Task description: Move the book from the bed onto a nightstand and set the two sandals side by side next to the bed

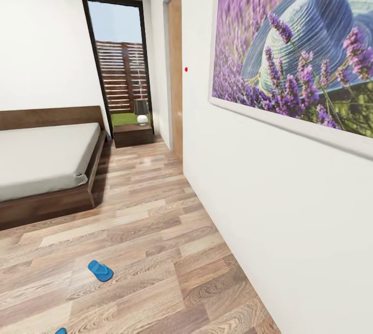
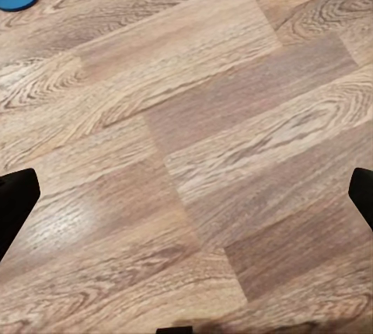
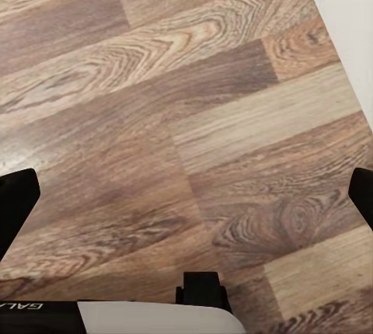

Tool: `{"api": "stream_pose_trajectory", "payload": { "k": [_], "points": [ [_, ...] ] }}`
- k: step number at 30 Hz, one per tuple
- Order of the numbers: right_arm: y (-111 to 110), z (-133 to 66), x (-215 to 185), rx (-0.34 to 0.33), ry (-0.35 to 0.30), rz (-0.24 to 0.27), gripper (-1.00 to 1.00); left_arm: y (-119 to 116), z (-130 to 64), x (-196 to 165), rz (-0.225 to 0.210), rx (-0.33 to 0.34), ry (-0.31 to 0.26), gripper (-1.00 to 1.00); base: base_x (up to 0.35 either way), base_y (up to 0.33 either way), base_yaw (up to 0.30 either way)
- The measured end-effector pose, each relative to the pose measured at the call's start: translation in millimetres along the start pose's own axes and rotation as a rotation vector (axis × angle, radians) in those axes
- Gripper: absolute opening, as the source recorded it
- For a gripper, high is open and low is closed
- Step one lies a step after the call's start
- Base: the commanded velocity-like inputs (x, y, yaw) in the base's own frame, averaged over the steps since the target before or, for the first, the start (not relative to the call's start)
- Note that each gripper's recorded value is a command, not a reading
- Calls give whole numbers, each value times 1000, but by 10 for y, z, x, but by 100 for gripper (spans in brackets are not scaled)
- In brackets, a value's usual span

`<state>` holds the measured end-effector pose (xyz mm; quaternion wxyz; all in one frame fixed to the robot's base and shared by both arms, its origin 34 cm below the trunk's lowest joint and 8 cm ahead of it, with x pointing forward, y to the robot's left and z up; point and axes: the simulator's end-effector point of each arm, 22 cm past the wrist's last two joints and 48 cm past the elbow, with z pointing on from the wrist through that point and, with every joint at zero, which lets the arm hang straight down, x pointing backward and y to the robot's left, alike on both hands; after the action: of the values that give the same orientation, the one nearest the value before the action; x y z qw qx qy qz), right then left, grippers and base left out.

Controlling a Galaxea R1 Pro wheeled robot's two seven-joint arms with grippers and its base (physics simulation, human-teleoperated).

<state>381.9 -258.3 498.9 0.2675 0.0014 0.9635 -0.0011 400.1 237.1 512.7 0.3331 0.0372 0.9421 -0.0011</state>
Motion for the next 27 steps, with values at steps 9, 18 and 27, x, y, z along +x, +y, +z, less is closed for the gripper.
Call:
{"api": "stream_pose_trajectory", "payload": {
  "k": [9, 18, 27],
  "points": [
    [1, -2, 1, 0, 0, 0, 100, 0, -2, 0, 0, 0, -1, 100, 187, 0, 0],
    [-1, -2, 1, 0, 0, 0, 100, 0, -2, 0, 0, 0, -1, 100, 288, 0, 0],
    [1, 0, 1, 0, 0, 0, 100, 0, 0, 1, 0, 0, 0, 100, 61, 0, 0]
  ]
}}
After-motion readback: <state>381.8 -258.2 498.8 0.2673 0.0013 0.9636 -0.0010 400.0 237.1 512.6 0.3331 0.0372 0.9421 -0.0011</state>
